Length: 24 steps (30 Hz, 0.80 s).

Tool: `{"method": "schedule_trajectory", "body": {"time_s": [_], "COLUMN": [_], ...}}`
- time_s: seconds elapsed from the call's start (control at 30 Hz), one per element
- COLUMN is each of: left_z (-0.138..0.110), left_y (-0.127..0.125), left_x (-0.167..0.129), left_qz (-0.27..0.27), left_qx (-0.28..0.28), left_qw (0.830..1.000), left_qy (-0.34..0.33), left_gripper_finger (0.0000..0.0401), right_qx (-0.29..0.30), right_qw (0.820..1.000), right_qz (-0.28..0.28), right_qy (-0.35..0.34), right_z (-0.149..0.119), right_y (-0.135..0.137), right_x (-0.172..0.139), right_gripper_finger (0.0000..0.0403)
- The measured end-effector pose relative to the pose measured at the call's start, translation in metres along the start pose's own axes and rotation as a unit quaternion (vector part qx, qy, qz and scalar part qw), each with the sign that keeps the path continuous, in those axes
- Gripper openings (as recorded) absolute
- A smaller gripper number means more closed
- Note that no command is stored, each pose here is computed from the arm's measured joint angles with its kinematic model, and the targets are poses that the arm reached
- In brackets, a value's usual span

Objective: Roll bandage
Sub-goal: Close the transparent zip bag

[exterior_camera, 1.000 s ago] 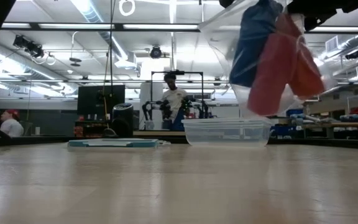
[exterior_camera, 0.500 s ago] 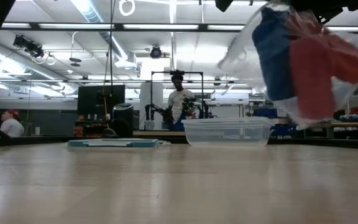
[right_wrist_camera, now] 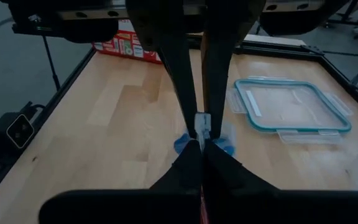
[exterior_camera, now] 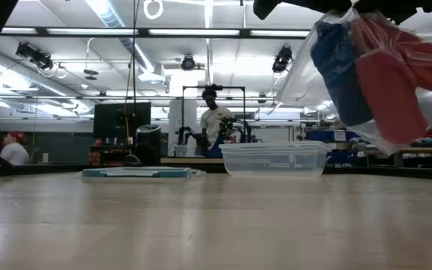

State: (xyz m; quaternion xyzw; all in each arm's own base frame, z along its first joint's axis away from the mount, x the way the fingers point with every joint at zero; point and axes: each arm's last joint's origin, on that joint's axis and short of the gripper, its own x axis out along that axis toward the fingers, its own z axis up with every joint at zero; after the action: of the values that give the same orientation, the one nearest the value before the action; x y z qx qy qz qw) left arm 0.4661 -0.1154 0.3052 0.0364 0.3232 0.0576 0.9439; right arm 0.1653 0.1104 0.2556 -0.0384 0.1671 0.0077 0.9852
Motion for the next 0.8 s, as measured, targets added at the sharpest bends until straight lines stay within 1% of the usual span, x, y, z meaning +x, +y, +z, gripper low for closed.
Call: {"method": "schedule_trajectory", "body": {"time_s": [0.33, 0.6, 0.8], "left_z": [-0.005, -0.01, -0.012], "left_y": [-0.002, -0.004, -0.005], "left_x": [-0.001, -0.001, -0.002], "left_qz": [-0.02, -0.032, -0.043], "left_qx": [-0.016, -0.014, -0.022], "left_qw": [0.999, 0.998, 0.997], "left_qy": [0.028, 0.048, 0.062], "left_gripper_finger": [0.0016, 0.0016, 0.0016], "right_qx": [-0.001, -0.002, -0.001], "right_qw": [1.0, 1.0, 1.0], "right_qz": [0.013, 0.018, 0.021], "right_qy": [0.003, 0.004, 0.005], "right_z": [0.0, -0.001, -0.001], "right_y": [0.001, 0.002, 0.002], "right_x": [-0.001, -0.001, -0.001], "right_gripper_finger": [0.0, 0.0, 0.0]}}
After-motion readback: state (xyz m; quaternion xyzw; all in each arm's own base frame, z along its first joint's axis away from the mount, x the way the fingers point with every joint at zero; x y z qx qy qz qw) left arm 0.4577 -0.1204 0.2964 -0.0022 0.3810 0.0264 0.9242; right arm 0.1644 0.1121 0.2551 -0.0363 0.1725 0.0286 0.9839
